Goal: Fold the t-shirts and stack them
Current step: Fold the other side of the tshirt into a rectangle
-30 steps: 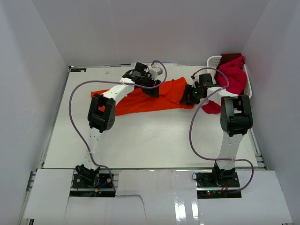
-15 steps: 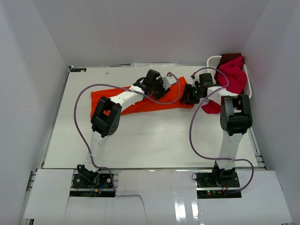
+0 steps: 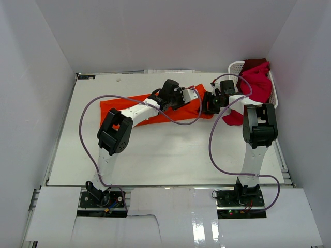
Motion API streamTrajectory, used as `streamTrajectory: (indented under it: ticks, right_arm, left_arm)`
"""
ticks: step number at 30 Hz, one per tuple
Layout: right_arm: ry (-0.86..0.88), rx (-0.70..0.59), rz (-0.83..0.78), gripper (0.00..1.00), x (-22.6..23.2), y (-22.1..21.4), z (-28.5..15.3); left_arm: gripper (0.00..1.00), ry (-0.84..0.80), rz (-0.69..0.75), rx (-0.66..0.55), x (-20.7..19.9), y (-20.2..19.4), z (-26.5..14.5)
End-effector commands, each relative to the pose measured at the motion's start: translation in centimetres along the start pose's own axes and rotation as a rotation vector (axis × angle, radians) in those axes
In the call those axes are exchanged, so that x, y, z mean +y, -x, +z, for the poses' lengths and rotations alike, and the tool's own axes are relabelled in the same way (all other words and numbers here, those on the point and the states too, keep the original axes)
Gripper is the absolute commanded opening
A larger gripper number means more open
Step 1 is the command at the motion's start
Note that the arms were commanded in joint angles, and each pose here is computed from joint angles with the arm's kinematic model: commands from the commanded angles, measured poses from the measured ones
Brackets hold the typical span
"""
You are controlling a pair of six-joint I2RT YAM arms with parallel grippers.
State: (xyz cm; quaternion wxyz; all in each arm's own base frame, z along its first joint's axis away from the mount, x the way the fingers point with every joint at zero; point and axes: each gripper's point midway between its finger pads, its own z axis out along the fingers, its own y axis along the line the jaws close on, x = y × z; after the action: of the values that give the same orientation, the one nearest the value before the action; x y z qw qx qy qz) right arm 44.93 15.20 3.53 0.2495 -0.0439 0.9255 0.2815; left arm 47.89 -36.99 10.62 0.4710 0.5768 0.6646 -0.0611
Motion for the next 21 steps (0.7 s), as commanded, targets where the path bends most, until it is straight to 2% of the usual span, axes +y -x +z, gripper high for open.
streamTrajectory:
  ticks: [1,12,21]
  right_arm:
    - [-0.020,0.027,0.007,0.60,-1.0,-0.7,0.9]
    - [-0.017,0.029,0.007,0.60,-1.0,-0.9,0.9]
    - [-0.012,0.030,0.008,0.60,-1.0,-0.8,1.0]
  left_arm:
    - [0.48,0.036,0.062,-0.069,1.4,3.1,-2.0]
    - [0.49,0.018,0.065,-0.047,0.8,1.9,-0.2]
    - [0.58,0.003,0.043,-0.022,0.5,0.8,1.4]
